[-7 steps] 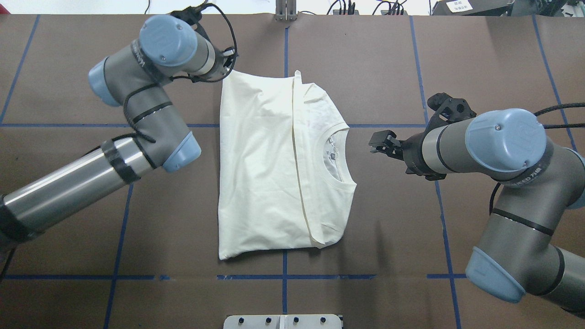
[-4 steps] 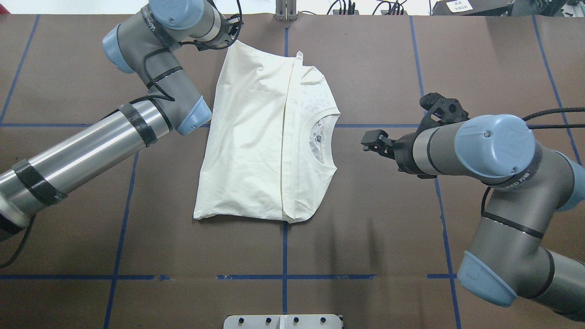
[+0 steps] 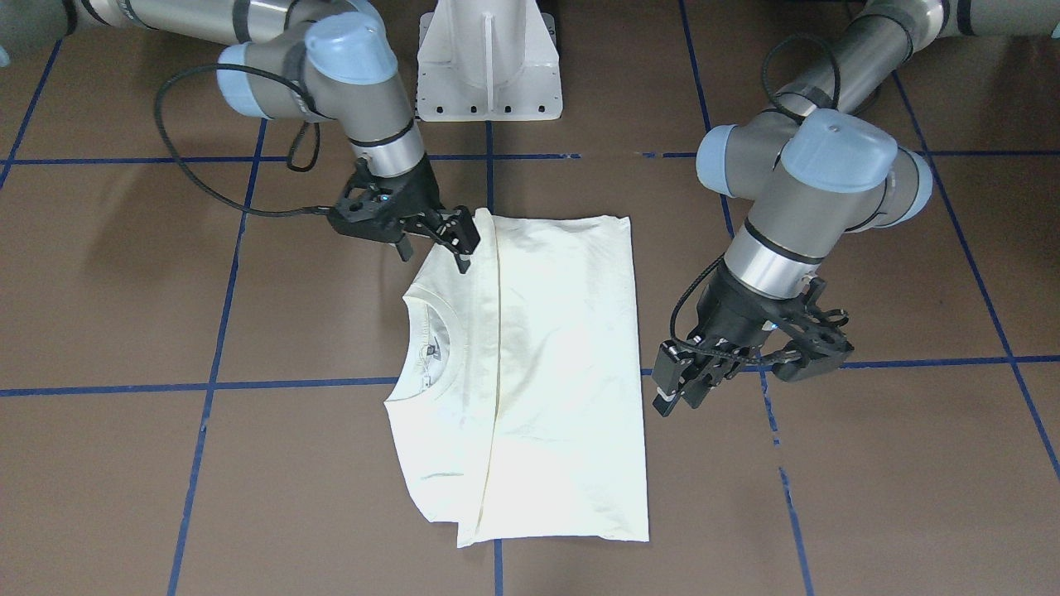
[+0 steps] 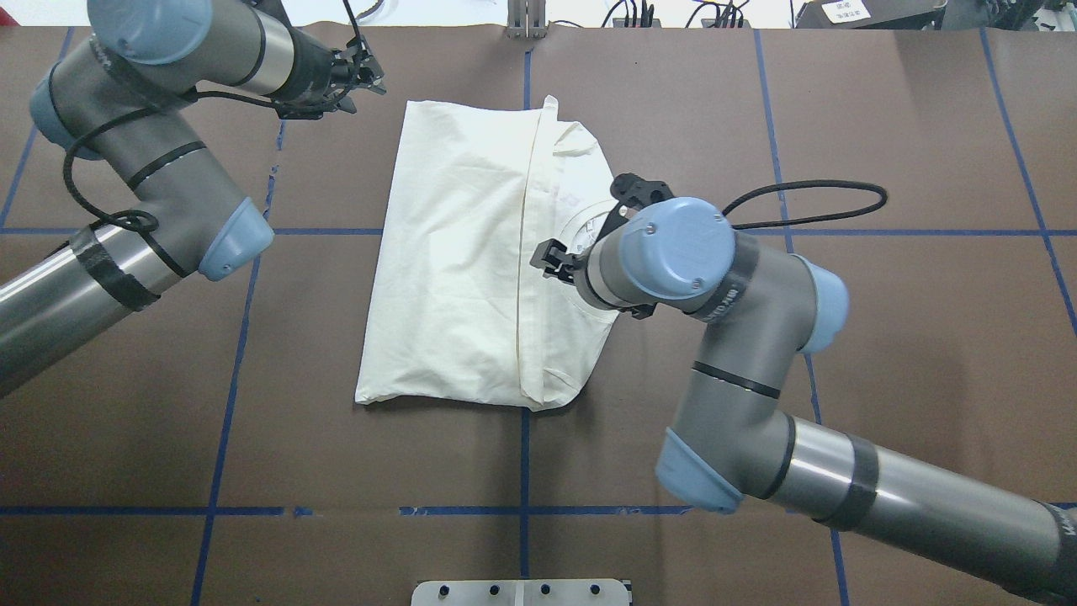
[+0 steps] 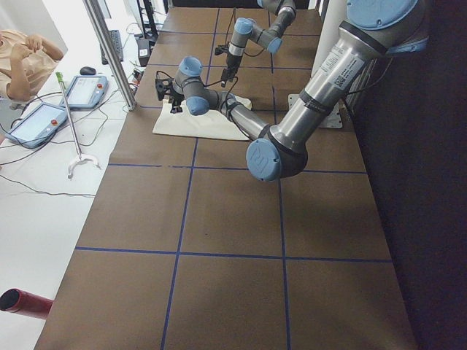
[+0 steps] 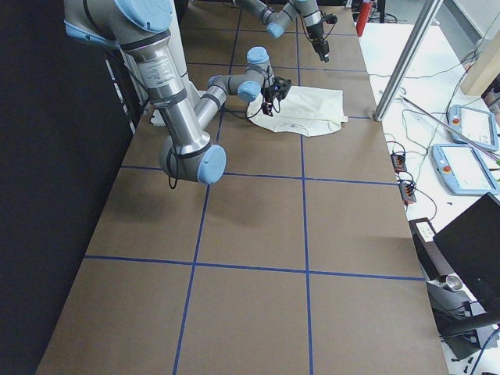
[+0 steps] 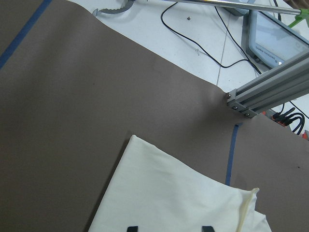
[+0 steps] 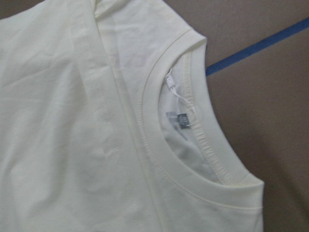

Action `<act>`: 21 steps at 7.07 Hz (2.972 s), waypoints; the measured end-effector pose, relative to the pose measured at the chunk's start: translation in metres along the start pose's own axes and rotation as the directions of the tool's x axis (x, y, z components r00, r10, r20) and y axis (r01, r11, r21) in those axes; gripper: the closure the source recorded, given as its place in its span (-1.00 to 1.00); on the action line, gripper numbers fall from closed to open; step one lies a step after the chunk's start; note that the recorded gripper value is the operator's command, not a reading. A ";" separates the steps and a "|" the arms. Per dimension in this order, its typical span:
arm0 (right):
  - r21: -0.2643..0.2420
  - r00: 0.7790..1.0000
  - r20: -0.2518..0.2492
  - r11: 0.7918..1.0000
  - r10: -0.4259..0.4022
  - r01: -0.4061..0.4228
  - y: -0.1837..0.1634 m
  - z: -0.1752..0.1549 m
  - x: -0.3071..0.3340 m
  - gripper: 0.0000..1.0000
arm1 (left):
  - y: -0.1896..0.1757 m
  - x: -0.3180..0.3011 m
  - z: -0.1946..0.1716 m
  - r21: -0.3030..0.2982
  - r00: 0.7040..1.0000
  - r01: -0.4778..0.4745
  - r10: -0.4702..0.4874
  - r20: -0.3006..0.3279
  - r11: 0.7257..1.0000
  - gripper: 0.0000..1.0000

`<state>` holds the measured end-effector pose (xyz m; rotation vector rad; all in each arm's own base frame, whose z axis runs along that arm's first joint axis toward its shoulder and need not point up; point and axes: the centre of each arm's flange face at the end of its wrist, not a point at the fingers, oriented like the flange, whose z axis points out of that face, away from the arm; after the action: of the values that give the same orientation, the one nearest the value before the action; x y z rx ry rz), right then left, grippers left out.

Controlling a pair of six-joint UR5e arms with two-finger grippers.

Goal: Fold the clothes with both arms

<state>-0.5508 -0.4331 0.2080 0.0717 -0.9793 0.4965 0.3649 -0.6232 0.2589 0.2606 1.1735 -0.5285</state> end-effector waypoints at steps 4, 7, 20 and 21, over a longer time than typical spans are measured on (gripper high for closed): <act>-0.102 0.921 -0.195 0.941 -0.337 0.323 0.054 0.048 -0.030 -1.00 | 0.003 -0.011 -0.010 -0.008 1.000 0.000 0.000 -0.006 1.000 -0.07; -0.166 0.854 -0.279 0.898 -0.438 0.407 0.067 0.069 -0.025 -1.00 | 0.003 -0.011 -0.009 -0.008 1.000 0.001 -0.001 -0.003 1.000 -0.07; -0.108 0.906 -0.256 0.941 -0.339 0.321 0.033 0.006 0.093 -0.63 | 0.004 -0.009 -0.010 -0.010 1.000 0.003 -0.003 -0.006 1.000 -0.07; -0.062 0.967 -0.197 0.986 -0.164 0.155 0.044 0.007 0.088 -0.41 | 0.004 -0.010 -0.010 -0.010 1.000 0.003 -0.003 -0.006 1.000 -0.07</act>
<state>-0.5355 -0.3640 0.2762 0.0571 -0.7780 0.3261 0.3558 -0.6129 0.2637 0.2523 1.1822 -0.5248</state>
